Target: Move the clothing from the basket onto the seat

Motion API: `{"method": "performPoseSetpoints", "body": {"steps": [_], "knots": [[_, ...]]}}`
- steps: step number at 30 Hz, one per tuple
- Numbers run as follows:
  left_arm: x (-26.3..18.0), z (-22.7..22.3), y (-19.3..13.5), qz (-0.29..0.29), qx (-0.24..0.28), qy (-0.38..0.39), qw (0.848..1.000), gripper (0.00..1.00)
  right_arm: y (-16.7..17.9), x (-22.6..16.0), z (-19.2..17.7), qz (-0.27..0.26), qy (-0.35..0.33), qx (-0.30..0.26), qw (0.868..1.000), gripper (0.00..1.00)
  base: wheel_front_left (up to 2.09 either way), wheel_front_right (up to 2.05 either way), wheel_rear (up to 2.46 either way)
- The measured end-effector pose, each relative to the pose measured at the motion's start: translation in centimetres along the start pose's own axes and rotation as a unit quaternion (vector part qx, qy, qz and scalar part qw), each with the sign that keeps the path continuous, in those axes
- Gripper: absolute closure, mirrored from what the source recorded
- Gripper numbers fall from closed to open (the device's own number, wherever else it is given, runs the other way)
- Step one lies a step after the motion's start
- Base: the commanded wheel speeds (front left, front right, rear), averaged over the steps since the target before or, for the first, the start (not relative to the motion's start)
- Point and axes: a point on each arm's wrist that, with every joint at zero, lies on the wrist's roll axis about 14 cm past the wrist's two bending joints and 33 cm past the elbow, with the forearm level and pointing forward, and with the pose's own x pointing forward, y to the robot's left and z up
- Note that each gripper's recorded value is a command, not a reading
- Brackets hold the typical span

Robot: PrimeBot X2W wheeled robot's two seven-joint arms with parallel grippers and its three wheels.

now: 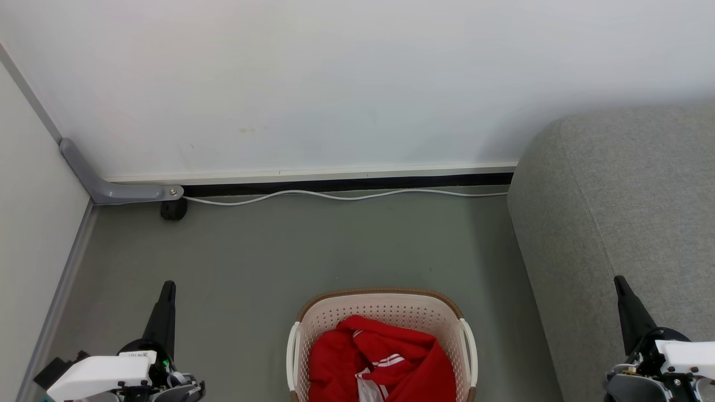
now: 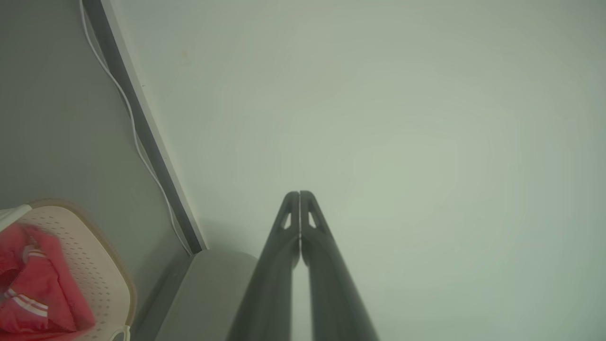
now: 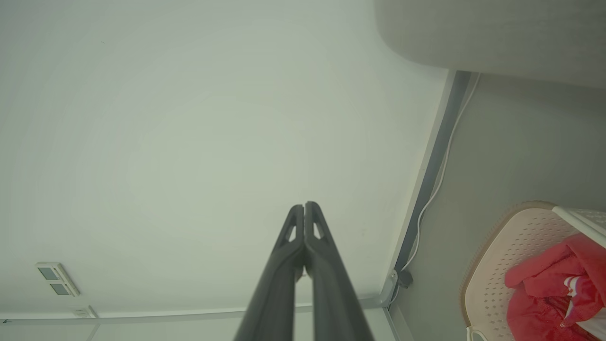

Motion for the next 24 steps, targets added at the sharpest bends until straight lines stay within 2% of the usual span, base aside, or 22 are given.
{"method": "performPoseSetpoints", "body": {"steps": [24], "knots": [[0.0, 0.0, 0.0, 0.0, 0.0, 0.0, 1.0, 1.0, 0.0, 0.0, 0.0, 0.0, 0.0, 0.0, 1.0, 1.0, 0.0, 0.0, 0.0]]}}
